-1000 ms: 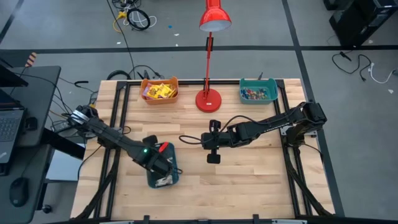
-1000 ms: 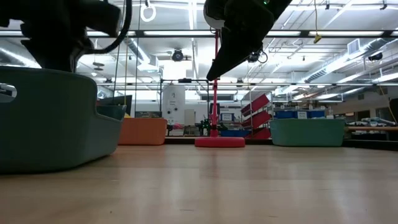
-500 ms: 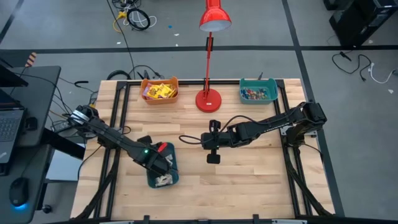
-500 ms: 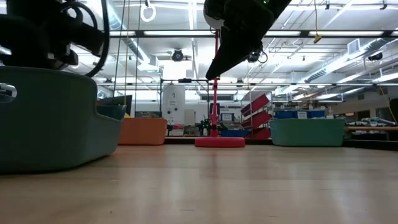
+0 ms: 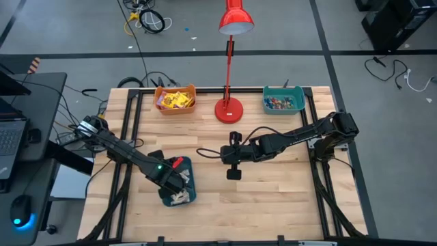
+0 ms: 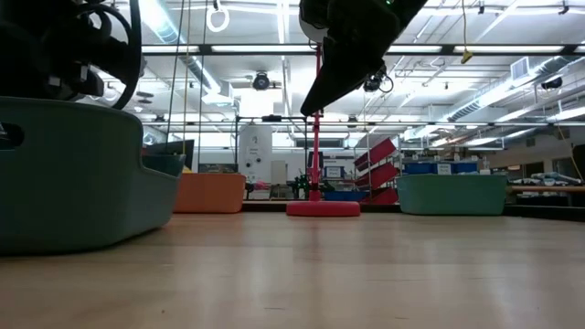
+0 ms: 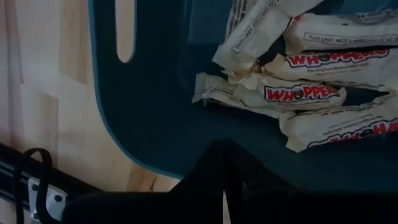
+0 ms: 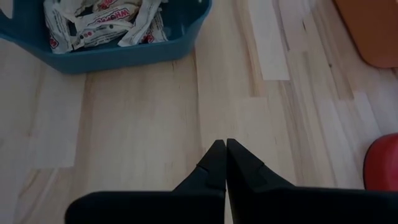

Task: Sort candy
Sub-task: Move the blue bin to the bottom left of the table

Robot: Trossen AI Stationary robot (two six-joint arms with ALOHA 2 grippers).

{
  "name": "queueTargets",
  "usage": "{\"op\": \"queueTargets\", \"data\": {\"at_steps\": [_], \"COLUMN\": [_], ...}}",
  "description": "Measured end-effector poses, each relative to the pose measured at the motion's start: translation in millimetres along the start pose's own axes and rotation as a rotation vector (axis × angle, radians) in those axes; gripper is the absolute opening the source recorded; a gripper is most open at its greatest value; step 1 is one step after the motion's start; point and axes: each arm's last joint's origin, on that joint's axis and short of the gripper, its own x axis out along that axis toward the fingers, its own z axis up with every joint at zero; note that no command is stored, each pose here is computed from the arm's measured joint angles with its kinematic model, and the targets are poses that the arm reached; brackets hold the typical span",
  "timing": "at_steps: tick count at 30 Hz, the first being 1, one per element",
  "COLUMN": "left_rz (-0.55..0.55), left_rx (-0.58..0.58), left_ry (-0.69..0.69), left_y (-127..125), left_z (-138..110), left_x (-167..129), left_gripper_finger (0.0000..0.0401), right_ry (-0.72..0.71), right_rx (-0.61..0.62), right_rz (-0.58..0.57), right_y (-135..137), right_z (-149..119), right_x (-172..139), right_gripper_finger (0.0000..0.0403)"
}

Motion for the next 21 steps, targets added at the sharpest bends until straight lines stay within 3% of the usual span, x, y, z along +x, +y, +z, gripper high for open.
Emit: {"op": "queueTargets", "data": {"at_steps": [21], "left_rz": [0.07], "left_rx": [0.085], "left_ry": [0.107], "left_y": [2], "left_z": [-17], "left_x": [-2], "left_gripper_finger": [0.0], "right_ry": [-0.019], "right_rx": [0.005], "right_rz": [0.003], "right_y": [0], "right_z": [2], "right_x": [0], "right_gripper_finger": [0.0]}}
